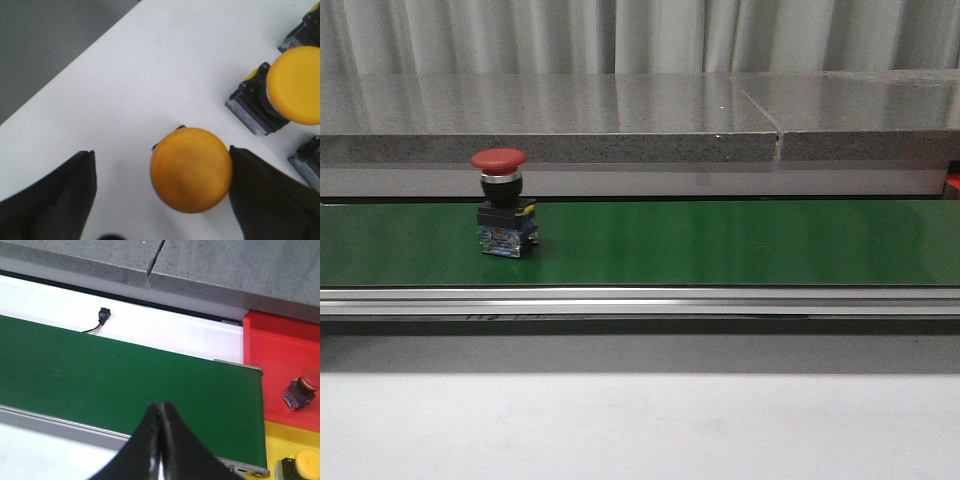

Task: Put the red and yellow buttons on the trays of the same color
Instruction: 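Move the left gripper over a yellow mushroom button and grasp it, then place the yellow button on the green belt and open the left gripper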

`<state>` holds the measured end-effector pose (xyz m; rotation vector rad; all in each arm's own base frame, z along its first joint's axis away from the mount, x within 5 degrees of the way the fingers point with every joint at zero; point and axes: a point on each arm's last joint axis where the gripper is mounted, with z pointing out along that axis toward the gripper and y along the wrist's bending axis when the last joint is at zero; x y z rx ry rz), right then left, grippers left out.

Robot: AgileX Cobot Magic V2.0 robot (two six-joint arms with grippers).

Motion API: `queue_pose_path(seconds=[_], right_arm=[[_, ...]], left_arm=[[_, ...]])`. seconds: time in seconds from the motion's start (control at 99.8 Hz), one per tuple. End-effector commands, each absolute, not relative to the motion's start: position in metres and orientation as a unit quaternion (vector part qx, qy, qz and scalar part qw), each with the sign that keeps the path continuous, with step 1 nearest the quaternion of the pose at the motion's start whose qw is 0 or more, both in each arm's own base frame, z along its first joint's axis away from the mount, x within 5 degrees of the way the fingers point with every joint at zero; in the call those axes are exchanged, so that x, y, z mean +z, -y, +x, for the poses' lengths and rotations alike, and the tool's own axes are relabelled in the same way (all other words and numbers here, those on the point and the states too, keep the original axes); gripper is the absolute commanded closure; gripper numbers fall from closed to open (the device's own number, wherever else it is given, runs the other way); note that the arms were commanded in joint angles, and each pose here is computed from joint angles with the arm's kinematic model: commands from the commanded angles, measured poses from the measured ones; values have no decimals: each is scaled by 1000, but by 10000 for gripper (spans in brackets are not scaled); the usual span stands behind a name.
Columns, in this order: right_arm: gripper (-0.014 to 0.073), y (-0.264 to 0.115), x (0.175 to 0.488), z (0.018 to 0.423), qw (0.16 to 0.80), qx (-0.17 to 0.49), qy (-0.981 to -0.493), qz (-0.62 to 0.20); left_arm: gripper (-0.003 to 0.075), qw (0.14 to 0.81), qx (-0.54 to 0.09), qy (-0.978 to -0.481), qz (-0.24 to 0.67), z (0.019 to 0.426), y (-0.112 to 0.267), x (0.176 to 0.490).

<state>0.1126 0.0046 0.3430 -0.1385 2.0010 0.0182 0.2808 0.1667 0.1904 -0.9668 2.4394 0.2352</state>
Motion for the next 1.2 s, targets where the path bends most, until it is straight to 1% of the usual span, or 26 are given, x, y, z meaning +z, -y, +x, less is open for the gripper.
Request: queue_pose_path(seconds=[0.0,0.04,0.12,0.13,0.16,0.221,0.311,0.411,0.581,0.772,0.902,0.982,1.193], right_arm=[[664,-4,357,114,575,3,-816,-54],[664,-4,357,114,575,3,-816,-54],[664,-4,357,114,575,3,-816,-54],[664,-4,357,114,575,3,-816,-54],[664,-4,357,114,575,3,-816,-54],[664,-4,357,114,575,3,-816,-54],[664,-4,357,114,575,3,-816,-54],[664,-4,357,114,575,3,-816,-54],[664,-4,357,114,575,3,-816,-54],[664,-4,357,114,575,3,-816,-54],[664,-4,357,114,575,3,-816,-54],[664,-4,357,114,575,3,-816,-54],[664,-4,357,114,575,3,-816,-54]], left_arm=[[341,298,86,-882,-355,286,-169,208],[406,298,86,-882,-354,286,-169,208],[582,298,86,-883,-353,286,-169,208],[582,298,86,-883,-353,286,-169,208],[646,298,85,-882,-354,286,-169,208],[736,298,82,-881,-358,286,-168,208],[739,303,81,-879,-360,285,-168,211],[739,323,75,-869,-366,283,-165,223],[739,390,62,-842,-368,275,-154,263],[739,464,45,-826,-318,264,-117,310],[739,505,32,-822,-261,256,-85,337],[739,512,28,-827,-231,251,-69,347],[739,484,21,-860,-157,258,-34,354]])
